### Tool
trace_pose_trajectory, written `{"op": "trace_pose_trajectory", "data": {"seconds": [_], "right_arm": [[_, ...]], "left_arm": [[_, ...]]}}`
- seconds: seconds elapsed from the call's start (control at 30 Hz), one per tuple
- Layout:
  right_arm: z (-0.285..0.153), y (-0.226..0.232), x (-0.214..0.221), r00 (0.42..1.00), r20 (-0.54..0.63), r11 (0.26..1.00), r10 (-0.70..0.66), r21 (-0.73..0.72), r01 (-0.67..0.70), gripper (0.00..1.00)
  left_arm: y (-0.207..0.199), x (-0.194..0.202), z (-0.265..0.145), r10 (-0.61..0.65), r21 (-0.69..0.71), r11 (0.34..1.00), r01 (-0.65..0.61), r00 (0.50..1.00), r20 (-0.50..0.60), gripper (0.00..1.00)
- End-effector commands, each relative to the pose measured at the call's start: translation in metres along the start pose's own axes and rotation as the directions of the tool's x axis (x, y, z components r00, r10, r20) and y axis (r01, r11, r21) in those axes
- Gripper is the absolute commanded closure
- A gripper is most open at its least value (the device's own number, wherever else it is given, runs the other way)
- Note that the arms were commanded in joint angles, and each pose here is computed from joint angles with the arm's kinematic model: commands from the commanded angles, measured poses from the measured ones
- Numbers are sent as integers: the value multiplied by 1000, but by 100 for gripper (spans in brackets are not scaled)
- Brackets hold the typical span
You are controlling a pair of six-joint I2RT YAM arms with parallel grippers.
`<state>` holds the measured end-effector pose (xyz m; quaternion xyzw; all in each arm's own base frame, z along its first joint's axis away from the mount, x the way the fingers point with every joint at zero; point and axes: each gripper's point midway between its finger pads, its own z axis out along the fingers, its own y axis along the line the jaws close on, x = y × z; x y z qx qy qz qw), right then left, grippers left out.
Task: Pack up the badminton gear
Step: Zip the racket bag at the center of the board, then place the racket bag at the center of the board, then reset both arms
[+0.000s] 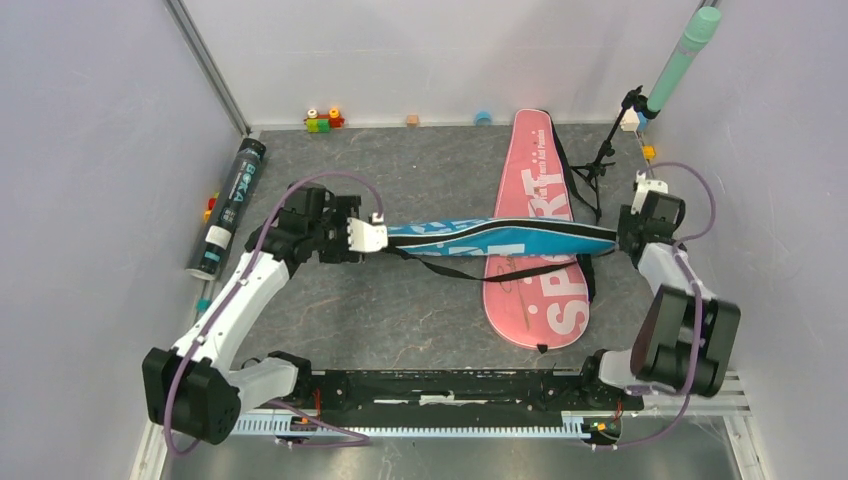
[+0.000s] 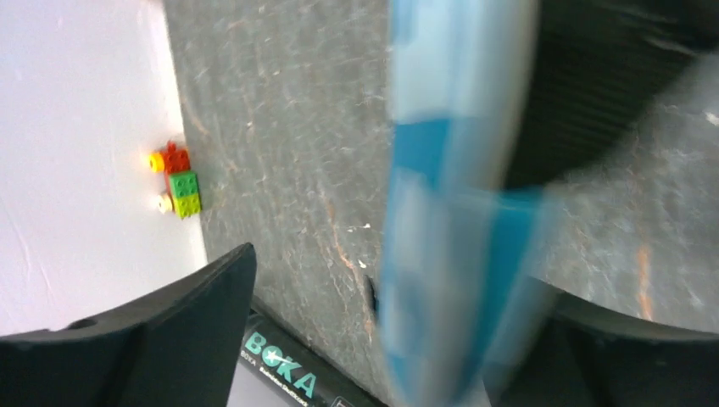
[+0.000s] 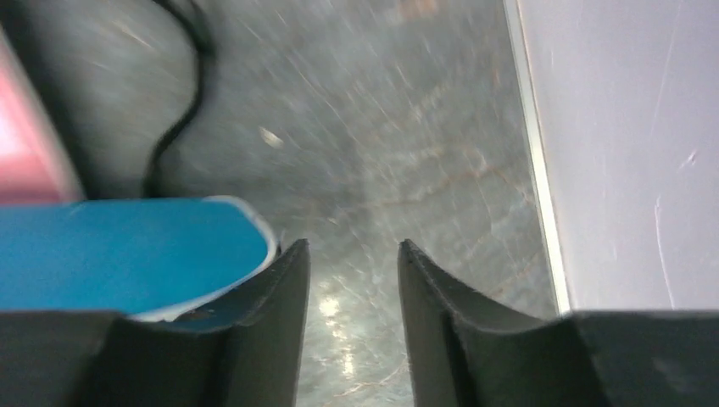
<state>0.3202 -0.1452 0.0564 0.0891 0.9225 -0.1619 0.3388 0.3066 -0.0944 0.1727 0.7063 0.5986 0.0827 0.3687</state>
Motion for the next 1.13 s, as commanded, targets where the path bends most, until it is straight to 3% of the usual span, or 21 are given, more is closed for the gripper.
{"op": "trace_pose_trajectory", "data": {"seconds": [0.0, 0.03, 0.07, 0.1, 0.17, 0.23, 0.33, 0.43, 0.53, 0.6, 0.7, 0.77, 0.9, 1.0, 1.1], "right_arm": [[-57, 37, -86, 937, 337, 964, 89, -265, 4, 41], [-70, 37, -92, 926, 359, 959, 116, -283, -10, 30], [-82, 38, -96, 914, 377, 953, 147, -301, -29, 10], [-94, 38, -98, 899, 401, 949, 174, -312, -44, 2], [-110, 33, -99, 871, 443, 950, 214, -301, -80, 2], [-126, 18, -99, 832, 503, 962, 235, -240, -128, 2], [-143, 4, -93, 785, 551, 958, 283, -199, -206, 2], [-158, 10, -89, 748, 579, 944, 324, -250, -215, 2], [-170, 12, -86, 717, 608, 938, 341, -274, -214, 2], [-177, 10, -84, 693, 629, 934, 353, -276, -226, 2], [-184, 4, -76, 658, 654, 927, 374, -262, -267, 2], [-185, -1, -68, 643, 666, 924, 379, -241, -296, 2], [-187, -8, -50, 615, 688, 917, 385, -212, -337, 2], [-188, -10, -42, 589, 711, 914, 384, -203, -352, 2], [-195, -15, -42, 549, 738, 906, 392, -205, -371, 2]], "left_arm": [[75, -1, -1, -168, -274, 947, 168, 986, 24, 0], [90, -3, -1, -224, -315, 921, 229, 973, 53, 0], [112, -6, -5, -283, -378, 877, 297, 955, 93, 0], [136, -6, -10, -346, -435, 824, 363, 930, 120, 0], [174, 0, -18, -459, -524, 717, 460, 877, 142, 0], [210, 12, -27, -590, -615, 561, 553, 789, 171, 0], [253, 23, -45, -636, -732, 362, 577, 727, 258, 0], [258, 14, -26, -670, -665, 400, 631, 696, 258, 0], [262, 10, -26, -759, -621, 318, 716, 585, 286, 0], [267, 13, -44, -788, -643, 193, 741, 507, 349, 0], [253, 9, -71, -804, -591, 6, 807, 355, 477, 0], [228, -5, -83, -793, -477, -76, 876, 237, 561, 0], [146, -21, -92, -751, -238, -170, 956, 31, 660, 0], [89, -12, -100, -698, -164, -247, 955, -58, 714, 0], [54, -1, -123, -654, -163, -299, 940, -77, 753, 0]]}}
